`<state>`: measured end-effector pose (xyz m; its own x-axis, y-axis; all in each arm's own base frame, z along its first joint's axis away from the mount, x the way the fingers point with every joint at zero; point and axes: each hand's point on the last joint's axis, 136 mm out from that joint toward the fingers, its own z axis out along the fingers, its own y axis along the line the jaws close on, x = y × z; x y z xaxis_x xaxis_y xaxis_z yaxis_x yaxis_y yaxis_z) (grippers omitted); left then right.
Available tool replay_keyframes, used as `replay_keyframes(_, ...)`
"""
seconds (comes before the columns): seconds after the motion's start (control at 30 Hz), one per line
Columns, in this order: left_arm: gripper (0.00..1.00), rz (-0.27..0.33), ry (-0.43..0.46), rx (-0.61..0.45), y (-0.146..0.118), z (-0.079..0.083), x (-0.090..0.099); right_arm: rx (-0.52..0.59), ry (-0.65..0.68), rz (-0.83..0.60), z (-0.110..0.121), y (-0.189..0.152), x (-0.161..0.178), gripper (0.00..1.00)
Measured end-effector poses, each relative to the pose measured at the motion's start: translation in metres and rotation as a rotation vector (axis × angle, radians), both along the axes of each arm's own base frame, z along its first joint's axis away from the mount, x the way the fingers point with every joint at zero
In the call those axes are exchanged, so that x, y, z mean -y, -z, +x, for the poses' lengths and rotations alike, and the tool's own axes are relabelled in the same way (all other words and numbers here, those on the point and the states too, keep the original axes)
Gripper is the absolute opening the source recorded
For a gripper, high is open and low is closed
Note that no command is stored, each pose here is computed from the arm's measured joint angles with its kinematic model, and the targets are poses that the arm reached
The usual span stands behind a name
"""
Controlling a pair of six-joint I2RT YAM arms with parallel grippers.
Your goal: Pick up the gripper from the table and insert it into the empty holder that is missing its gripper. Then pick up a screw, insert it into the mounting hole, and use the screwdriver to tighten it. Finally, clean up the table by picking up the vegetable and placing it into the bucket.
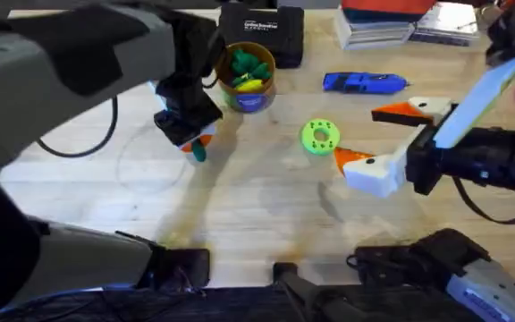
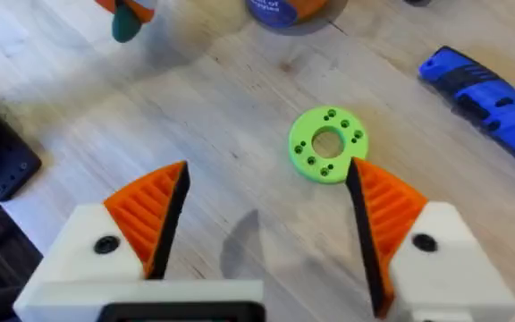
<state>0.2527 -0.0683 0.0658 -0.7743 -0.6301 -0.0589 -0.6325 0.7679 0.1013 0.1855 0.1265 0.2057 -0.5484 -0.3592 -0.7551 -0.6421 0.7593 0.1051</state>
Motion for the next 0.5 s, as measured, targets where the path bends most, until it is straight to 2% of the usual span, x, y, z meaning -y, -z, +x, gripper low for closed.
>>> replay_keyframes(0.07,0.025,-0.012,0.002,0.011,-0.021,0.004,0.003,0.000,0.000,0.000,0.000,0.000,0.000,0.993)
replay_keyframes(0.13,0.025,-0.041,0.005,0.069,-0.047,0.015,0.008,0.000,0.000,0.000,0.000,0.000,0.000,0.994)
replay_keyframes(0.23,0.025,-0.127,0.037,0.244,-0.093,0.045,0.023,0.001,0.000,0.000,0.000,0.000,0.000,0.993)
replay_keyframes(0.33,0.025,-0.208,0.129,0.416,-0.126,0.074,0.042,0.007,0.000,0.003,0.001,-0.001,0.000,0.993)
replay_keyframes(0.4,0.025,-0.231,0.226,0.486,-0.135,0.087,0.057,0.013,0.000,0.005,0.002,-0.002,-0.001,0.993)
replay_keyframes(0.5,0.025,-0.234,0.350,0.518,-0.131,0.100,0.076,0.013,0.000,0.005,0.002,-0.002,-0.001,0.994)
